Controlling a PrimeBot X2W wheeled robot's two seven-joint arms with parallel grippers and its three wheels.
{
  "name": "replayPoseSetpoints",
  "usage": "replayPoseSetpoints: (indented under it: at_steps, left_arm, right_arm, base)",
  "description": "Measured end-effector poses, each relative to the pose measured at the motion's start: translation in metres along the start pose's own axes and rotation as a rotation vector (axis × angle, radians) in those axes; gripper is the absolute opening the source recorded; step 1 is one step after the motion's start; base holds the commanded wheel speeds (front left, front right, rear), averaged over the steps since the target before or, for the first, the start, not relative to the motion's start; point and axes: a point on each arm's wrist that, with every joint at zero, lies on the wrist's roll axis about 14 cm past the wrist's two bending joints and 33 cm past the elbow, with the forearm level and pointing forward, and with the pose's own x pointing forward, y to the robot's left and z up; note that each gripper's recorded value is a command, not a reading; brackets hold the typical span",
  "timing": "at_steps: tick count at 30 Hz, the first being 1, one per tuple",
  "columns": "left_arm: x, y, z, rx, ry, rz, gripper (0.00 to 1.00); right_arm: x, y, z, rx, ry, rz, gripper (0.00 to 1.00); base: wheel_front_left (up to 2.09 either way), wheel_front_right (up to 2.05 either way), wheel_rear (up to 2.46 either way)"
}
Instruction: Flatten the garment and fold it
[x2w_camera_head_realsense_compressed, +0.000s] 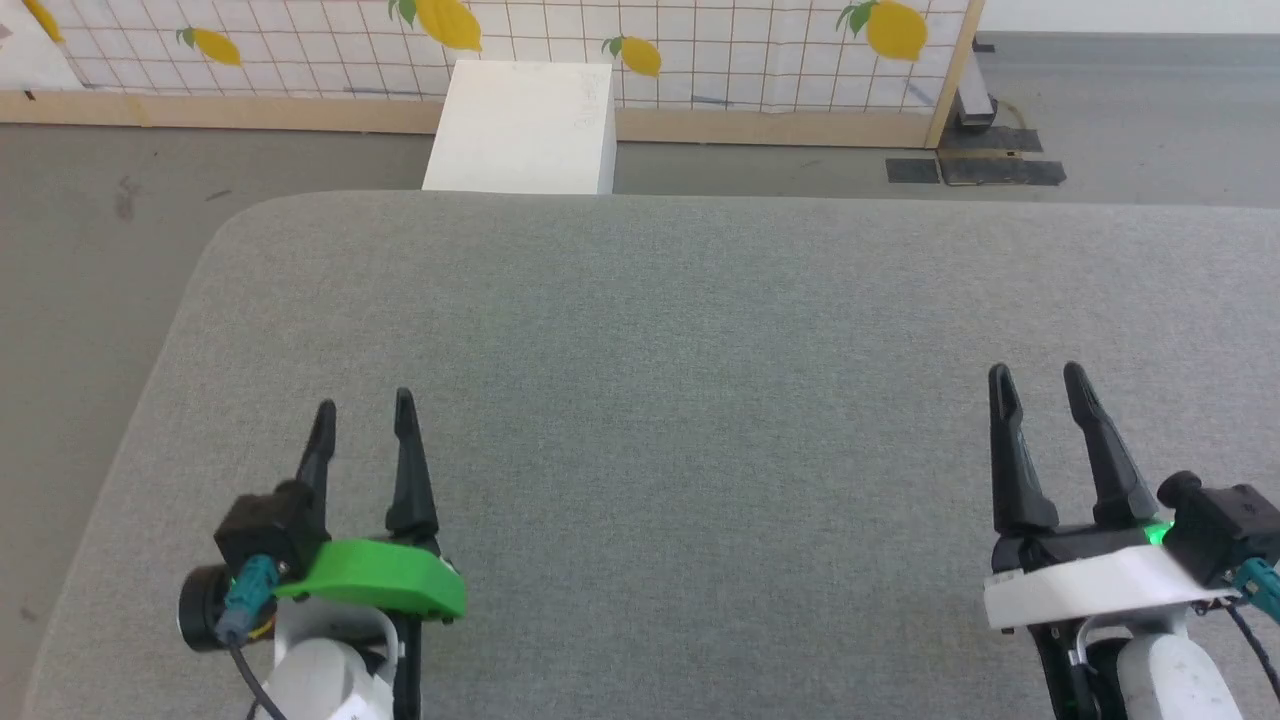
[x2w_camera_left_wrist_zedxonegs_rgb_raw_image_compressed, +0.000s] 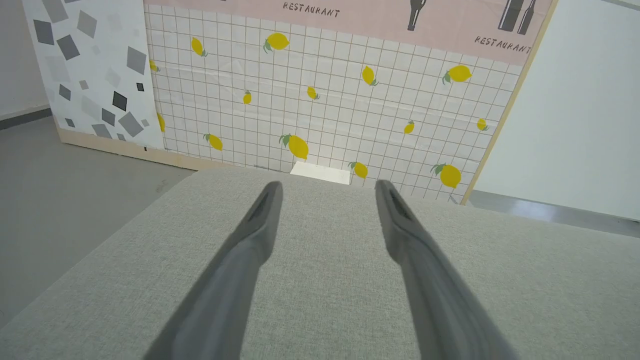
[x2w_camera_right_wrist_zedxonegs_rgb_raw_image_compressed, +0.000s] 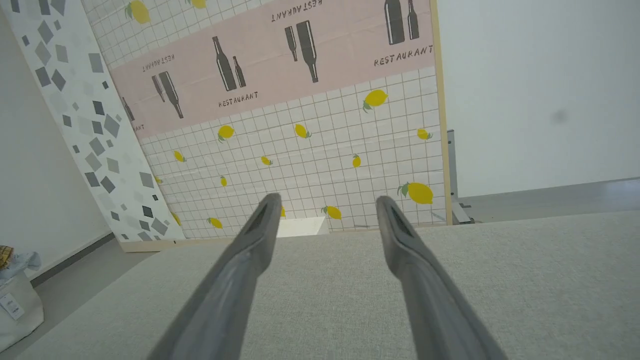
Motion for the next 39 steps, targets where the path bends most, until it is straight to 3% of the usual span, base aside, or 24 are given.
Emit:
replayPoseSetpoints:
  at_steps: [10,27,28,39]
  left_arm:
    - [-0.015,-0.015,-0.03,0.002,0.096,-0.033,1.0]
    - [-0.016,-0.02,-0.031,-0.007,0.098,-0.042,1.0]
    - [-0.016,-0.02,-0.031,-0.006,0.098,-0.04,0.0]
    - [-0.016,-0.019,-0.031,-0.004,0.102,-0.038,0.0]
  right_arm:
    - [-0.016,-0.011,-0.019,-0.017,0.07,-0.034,1.0]
    - [-0.02,-0.008,-0.027,-0.004,0.093,-0.031,1.0]
    - [-0.02,-0.008,-0.027,-0.004,0.093,-0.031,0.0]
    - [-0.02,-0.009,-0.027,-0.006,0.099,-0.031,0.0]
  base:
    - [0.0,0.0,0.0]
    - [0.0,0.0,0.0]
    - [0.0,0.0,0.0]
    - [0.0,0.0,0.0]
